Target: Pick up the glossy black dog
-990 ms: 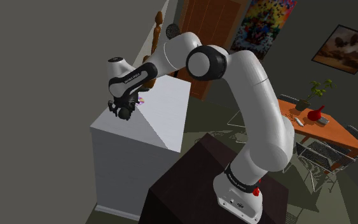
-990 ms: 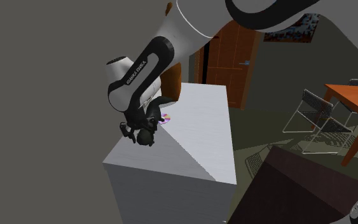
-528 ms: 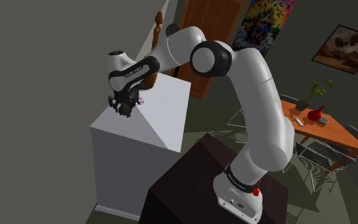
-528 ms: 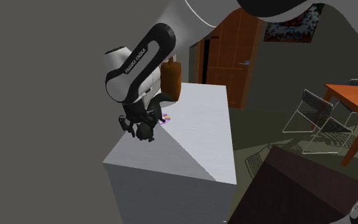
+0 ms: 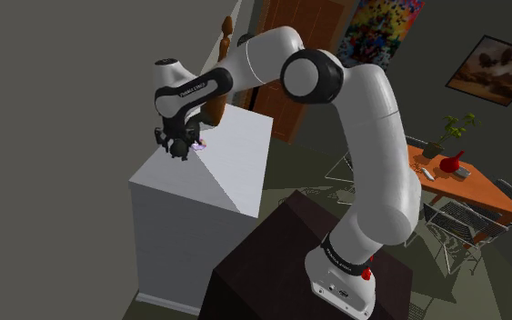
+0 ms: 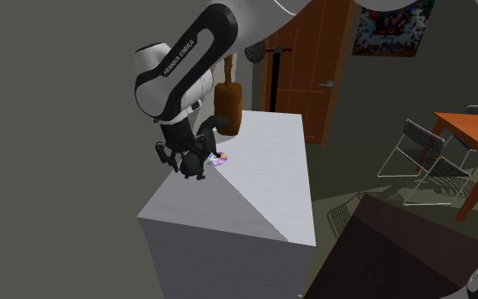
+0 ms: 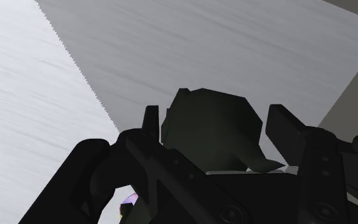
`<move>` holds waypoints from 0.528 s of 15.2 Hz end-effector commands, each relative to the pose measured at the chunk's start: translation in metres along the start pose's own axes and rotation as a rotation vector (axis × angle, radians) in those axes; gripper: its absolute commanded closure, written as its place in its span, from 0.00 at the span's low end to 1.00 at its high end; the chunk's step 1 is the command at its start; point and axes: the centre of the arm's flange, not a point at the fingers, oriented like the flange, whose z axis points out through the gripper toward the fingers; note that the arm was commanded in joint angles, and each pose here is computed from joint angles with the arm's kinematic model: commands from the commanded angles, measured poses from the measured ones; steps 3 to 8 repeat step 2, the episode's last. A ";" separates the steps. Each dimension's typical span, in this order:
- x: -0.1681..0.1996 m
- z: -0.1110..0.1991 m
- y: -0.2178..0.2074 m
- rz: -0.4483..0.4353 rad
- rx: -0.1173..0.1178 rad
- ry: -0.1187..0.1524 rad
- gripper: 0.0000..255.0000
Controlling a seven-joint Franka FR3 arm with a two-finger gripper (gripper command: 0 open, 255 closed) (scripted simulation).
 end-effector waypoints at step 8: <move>0.000 -0.007 0.002 0.000 0.000 0.001 1.00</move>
